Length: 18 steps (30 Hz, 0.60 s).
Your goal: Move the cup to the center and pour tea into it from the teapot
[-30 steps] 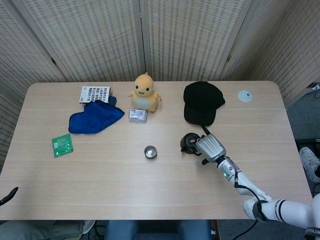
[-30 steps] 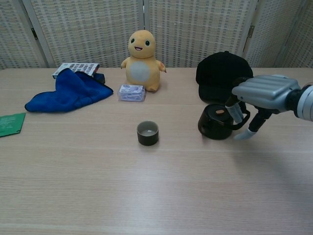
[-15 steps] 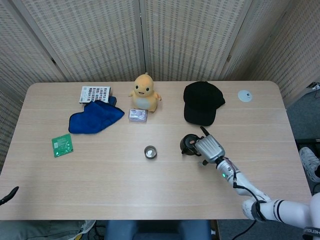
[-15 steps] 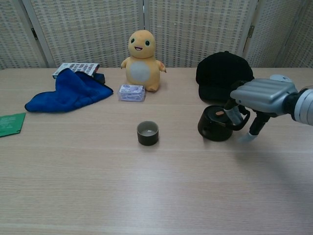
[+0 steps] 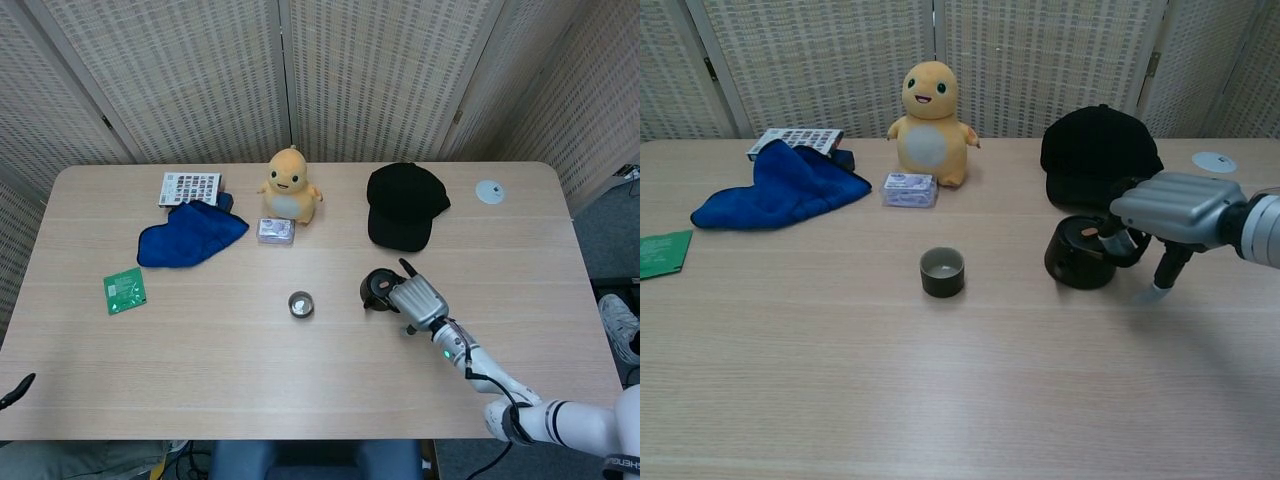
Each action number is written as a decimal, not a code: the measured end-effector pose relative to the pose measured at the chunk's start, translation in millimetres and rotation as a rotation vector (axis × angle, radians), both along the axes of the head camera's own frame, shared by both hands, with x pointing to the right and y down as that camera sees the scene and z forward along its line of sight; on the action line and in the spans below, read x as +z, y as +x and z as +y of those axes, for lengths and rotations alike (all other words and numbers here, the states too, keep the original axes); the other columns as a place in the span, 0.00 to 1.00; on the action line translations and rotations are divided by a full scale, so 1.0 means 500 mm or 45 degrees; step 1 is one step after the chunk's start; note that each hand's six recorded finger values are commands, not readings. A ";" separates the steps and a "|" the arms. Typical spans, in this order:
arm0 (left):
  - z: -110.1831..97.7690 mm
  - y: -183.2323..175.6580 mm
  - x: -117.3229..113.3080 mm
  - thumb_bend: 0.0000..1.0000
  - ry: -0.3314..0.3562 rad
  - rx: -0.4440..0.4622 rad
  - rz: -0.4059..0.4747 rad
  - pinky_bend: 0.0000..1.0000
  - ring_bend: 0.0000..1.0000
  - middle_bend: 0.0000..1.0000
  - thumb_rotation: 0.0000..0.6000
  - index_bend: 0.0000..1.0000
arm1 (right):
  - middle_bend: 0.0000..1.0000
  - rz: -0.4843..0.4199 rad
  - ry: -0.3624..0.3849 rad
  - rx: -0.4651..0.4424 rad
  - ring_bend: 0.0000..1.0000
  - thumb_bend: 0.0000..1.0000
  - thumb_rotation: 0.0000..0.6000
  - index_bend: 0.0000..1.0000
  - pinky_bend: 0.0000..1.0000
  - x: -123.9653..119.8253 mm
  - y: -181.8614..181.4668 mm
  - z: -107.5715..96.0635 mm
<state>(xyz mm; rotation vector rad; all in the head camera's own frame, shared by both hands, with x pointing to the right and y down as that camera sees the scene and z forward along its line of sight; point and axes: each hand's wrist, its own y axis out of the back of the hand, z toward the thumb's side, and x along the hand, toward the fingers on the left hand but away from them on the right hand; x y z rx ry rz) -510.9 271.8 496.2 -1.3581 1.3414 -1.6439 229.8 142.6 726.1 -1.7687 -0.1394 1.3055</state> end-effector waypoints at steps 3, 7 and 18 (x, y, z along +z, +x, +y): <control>0.001 0.000 0.001 0.10 -0.001 -0.002 0.001 0.28 0.37 0.24 0.49 0.09 | 0.53 0.009 -0.006 -0.001 0.43 0.00 0.83 0.58 0.00 0.004 0.003 0.003; 0.001 -0.001 0.000 0.10 0.000 -0.003 0.001 0.28 0.37 0.24 0.49 0.09 | 0.54 0.015 -0.016 -0.003 0.43 0.00 0.85 0.58 0.00 0.008 0.006 0.010; 0.001 -0.001 -0.001 0.10 0.000 -0.004 -0.001 0.28 0.37 0.24 0.49 0.09 | 0.56 0.027 -0.032 0.002 0.47 0.00 0.96 0.61 0.00 0.010 0.021 0.025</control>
